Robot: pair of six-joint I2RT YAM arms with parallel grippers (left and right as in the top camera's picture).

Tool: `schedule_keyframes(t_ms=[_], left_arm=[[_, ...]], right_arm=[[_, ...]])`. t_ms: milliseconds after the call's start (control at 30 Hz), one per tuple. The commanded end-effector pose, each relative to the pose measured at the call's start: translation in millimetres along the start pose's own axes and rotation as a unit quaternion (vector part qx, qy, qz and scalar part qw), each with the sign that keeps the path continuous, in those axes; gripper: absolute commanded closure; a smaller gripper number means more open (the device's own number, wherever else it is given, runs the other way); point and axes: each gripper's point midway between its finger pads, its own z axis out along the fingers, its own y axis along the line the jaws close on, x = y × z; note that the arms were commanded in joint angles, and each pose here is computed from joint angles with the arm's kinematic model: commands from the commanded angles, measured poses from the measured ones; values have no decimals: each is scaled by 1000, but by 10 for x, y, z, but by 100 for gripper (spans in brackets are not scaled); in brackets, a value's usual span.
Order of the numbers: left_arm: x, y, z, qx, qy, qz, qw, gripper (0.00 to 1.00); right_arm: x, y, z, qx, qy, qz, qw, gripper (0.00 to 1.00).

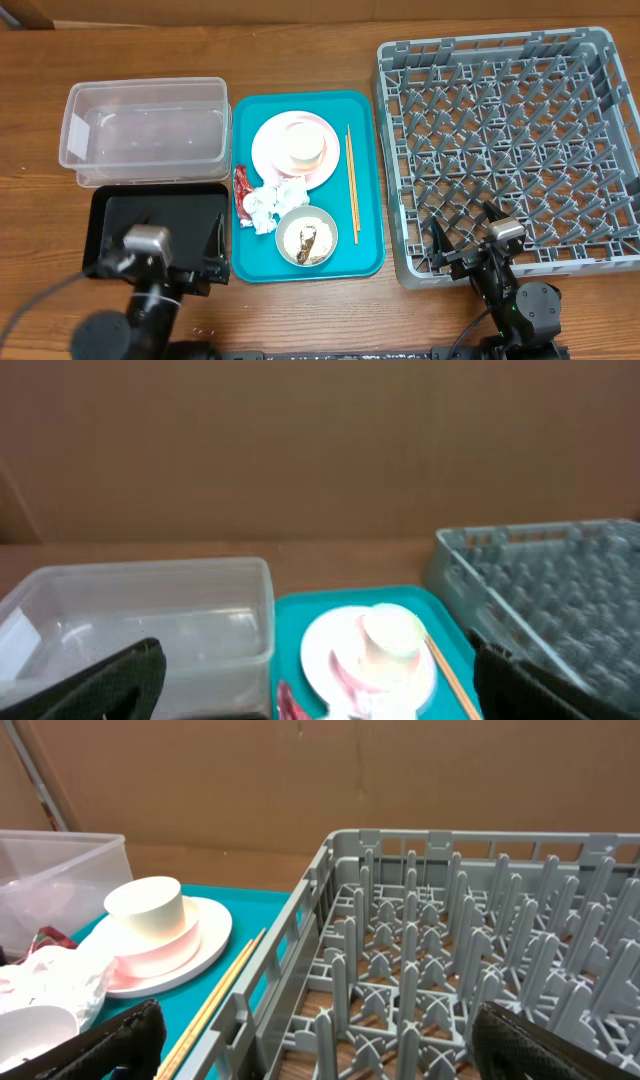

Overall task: Sort waste into correct bins and load items into the dishwasher
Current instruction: 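Move the left gripper over the teal tray toward the grey rice bowl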

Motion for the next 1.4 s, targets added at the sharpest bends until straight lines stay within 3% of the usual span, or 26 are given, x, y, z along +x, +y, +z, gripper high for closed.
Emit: schedule_keyframes(t_ms=[0,200,400,533,600,667,967,1133,1200,1367], left_arm=[[-329,-235,32,56,68,-25,996,0],[-627,-412,172,92,213,-67,970,0],[-644,-600,275,152,234,-86,956,2],[-545,-608,290,154,259,-96,949,49],[-471,-604,271,151,277,-102,943,78],[-403,-589,252,145,291,-106,940,96],[-104,-191,233,12,338,-130,932,96],[247,-125,263,-8,380,-143,914,94],[466,-105,290,-11,403,-147,903,87],[663,-86,332,-15,427,-152,891,80]], right_arm=[[-8,11,-5,-2,-4,-1,1000,0],[-8,11,-5,-2,-4,-1,1000,0],[-8,11,-5,-2,-4,-1,1000,0],[-8,11,-5,-2,-4,-1,1000,0],[-8,11,-5,-2,-4,-1,1000,0],[-8,11,-5,-2,-4,-1,1000,0],[-8,11,-5,-2,-4,-1,1000,0],[-8,11,-5,-2,-4,-1,1000,0],[-9,11,-5,-2,-4,-1,1000,0],[-8,11,-5,-2,-4,-1,1000,0]])
